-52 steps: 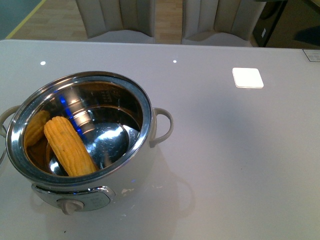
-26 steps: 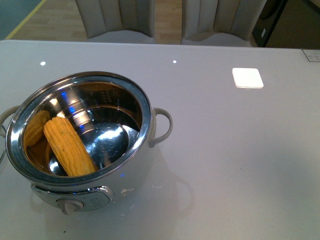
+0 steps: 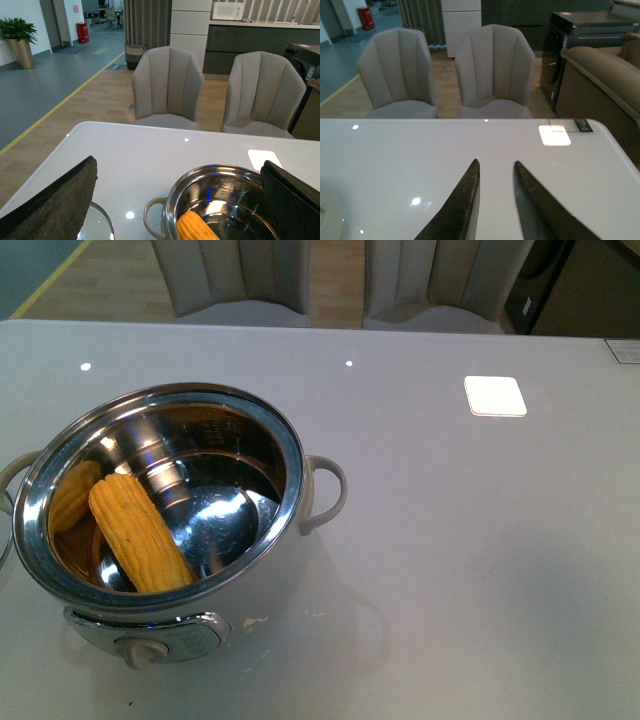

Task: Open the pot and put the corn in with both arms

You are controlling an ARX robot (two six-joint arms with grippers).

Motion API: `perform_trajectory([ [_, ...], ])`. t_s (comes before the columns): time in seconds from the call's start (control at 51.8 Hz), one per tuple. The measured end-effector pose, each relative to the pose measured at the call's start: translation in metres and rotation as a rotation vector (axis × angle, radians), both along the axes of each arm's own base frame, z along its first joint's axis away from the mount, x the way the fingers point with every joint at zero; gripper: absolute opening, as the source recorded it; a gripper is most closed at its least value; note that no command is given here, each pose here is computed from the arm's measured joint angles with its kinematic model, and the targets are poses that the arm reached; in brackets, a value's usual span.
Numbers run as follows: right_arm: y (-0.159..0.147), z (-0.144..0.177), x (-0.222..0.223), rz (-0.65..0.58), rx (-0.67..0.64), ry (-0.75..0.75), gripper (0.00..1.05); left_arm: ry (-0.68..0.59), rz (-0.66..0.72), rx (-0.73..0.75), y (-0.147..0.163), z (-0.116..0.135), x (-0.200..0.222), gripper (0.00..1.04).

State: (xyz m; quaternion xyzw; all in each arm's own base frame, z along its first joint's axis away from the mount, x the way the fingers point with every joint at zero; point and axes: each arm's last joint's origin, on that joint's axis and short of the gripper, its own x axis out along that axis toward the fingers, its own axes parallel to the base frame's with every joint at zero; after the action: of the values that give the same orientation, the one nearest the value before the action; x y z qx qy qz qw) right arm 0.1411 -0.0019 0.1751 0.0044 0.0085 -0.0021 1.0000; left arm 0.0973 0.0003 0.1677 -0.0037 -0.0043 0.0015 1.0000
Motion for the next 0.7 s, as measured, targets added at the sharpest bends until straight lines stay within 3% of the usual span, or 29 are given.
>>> perform_trajectory([
  [0.097,0.001,-0.001,-0.006,-0.001,-0.005,-0.009,0.02,0.000,0.000,0.000,0.000,0.000,0.000,0.98],
  [0.695,0.001,-0.002,-0.025,0.000,-0.006,-0.035,0.02,0.000,0.000,0.000,0.000,0.000,0.000,0.98],
])
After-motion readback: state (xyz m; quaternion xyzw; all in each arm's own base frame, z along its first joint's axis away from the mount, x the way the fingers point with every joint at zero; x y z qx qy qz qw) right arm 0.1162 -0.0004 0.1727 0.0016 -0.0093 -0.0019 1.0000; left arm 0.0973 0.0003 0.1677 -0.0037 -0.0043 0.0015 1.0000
